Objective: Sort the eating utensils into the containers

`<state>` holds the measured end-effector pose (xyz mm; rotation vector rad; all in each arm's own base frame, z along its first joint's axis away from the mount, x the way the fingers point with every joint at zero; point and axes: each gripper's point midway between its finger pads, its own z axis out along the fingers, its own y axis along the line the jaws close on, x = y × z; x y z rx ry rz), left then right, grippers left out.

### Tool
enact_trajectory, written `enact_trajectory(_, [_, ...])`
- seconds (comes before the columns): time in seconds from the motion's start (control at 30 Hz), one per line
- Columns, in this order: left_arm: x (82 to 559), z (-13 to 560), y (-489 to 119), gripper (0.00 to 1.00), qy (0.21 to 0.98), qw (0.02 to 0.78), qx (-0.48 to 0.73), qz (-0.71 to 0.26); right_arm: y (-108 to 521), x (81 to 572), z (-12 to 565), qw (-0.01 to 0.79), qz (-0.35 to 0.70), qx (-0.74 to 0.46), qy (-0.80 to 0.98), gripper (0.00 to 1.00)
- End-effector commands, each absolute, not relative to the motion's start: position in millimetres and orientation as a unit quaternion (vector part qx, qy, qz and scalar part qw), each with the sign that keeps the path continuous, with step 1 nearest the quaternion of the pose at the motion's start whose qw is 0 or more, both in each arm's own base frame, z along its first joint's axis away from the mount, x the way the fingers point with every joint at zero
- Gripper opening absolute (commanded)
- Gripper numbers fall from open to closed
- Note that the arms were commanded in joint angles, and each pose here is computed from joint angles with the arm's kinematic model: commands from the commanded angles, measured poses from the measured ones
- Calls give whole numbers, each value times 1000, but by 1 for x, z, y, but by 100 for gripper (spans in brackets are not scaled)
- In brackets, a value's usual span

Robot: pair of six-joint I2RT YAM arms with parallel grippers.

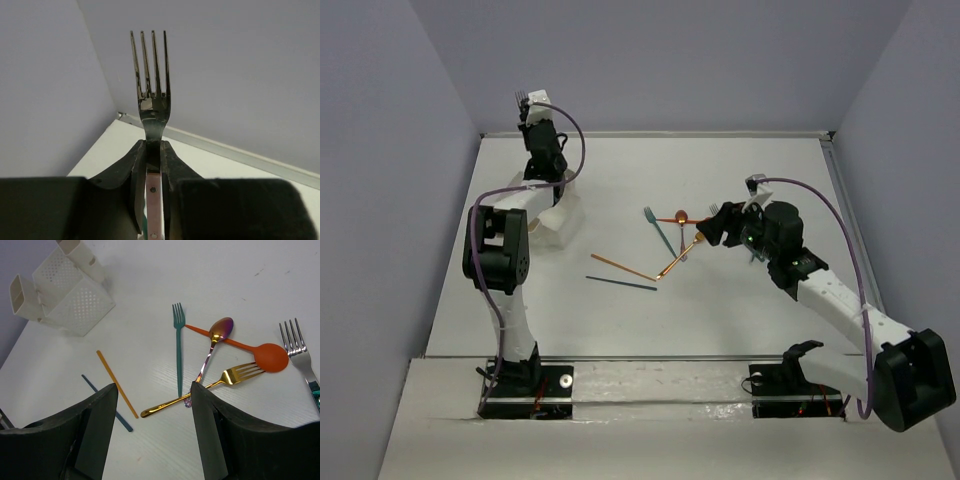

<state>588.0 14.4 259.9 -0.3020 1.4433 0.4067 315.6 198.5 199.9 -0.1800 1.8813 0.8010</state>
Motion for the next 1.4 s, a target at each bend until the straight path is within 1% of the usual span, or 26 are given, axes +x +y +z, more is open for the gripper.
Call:
enact_trajectory(0.0, [575,276,20,17,622,745,-174,165,203,316,224,548,349,-87,756,66])
enact_trajectory(0.03, [572,277,22,24,621,745,-177,166,203,316,226,549,350,-87,754,66])
enact_trajectory(0.1, [567,271,22,30,624,742,-179,164,203,315,226,550,350,-88,753,66])
enact_trajectory(0.13, [566,272,23,40,624,743,-180,164,202,315,227,552,349,-86,752,66])
enact_trajectory(0.2, [560,274,24,49,624,742,-181,163,202,315,227,552,349,-85,753,66])
enact_trajectory(0.23, [557,277,24,58,622,744,-184,161,203,315,227,551,350,-86,753,66])
enact_trajectory(0.3, [551,289,19,66,617,750,-182,154,203,315,227,550,350,-85,753,66])
enact_trajectory(0.33, [550,291,20,71,620,747,-182,156,203,316,226,550,350,-85,753,66])
enact_trajectory(0.43, [545,317,10,79,614,758,-172,135,202,317,224,548,347,-82,757,66])
enact_trajectory(0.5, [542,347,0,81,603,773,-166,110,203,320,220,545,345,-81,760,66])
enact_trajectory(0.57, [542,358,-13,83,614,770,-146,89,203,322,212,535,341,-79,769,66])
enact_trajectory(0.6, [539,381,-20,83,604,780,-148,71,203,323,211,531,339,-78,772,66])
enact_trajectory(0.63, [539,380,-22,83,616,771,-143,68,203,325,205,526,335,-76,778,66])
enact_trajectory(0.7, [535,407,-37,83,610,781,-127,34,203,328,203,522,329,-74,783,65])
enact_trajectory(0.73, [533,406,-44,81,625,771,-122,13,203,329,199,517,327,-71,788,65])
enact_trajectory(0.77, [531,419,-53,80,623,773,-118,-5,203,330,199,516,326,-70,789,65])
enact_trajectory(0.8, [530,413,-59,79,638,760,-120,-26,202,330,195,509,321,-69,795,64])
enact_trajectory(0.83, [525,419,-73,75,638,760,-109,-58,202,332,190,503,317,-66,802,64])
enact_trajectory(0.87, [522,411,-78,74,648,747,-122,-83,202,333,190,500,314,-66,805,64])
enact_trajectory(0.97, [508,402,-115,70,662,726,-112,-148,201,336,181,490,307,-62,814,64])
enact_trajectory(1.0, [504,386,-126,69,678,709,-106,-162,202,336,180,489,307,-61,815,64])
enact_trajectory(1.13, [483,353,-179,68,720,657,-79,-209,207,336,174,475,309,-66,821,64])
enact_trajectory(1.17, [472,353,-194,68,722,646,-78,-236,207,337,172,473,306,-65,823,64])
enact_trajectory(1.23, [451,343,-210,67,729,624,-60,-274,206,339,167,468,300,-65,829,63])
enact_trajectory(1.33, [424,320,-221,66,744,595,-49,-302,210,340,156,453,293,-74,839,58])
enact_trajectory(1.37, [411,313,-215,66,748,590,-50,-300,215,339,155,448,294,-80,840,58])
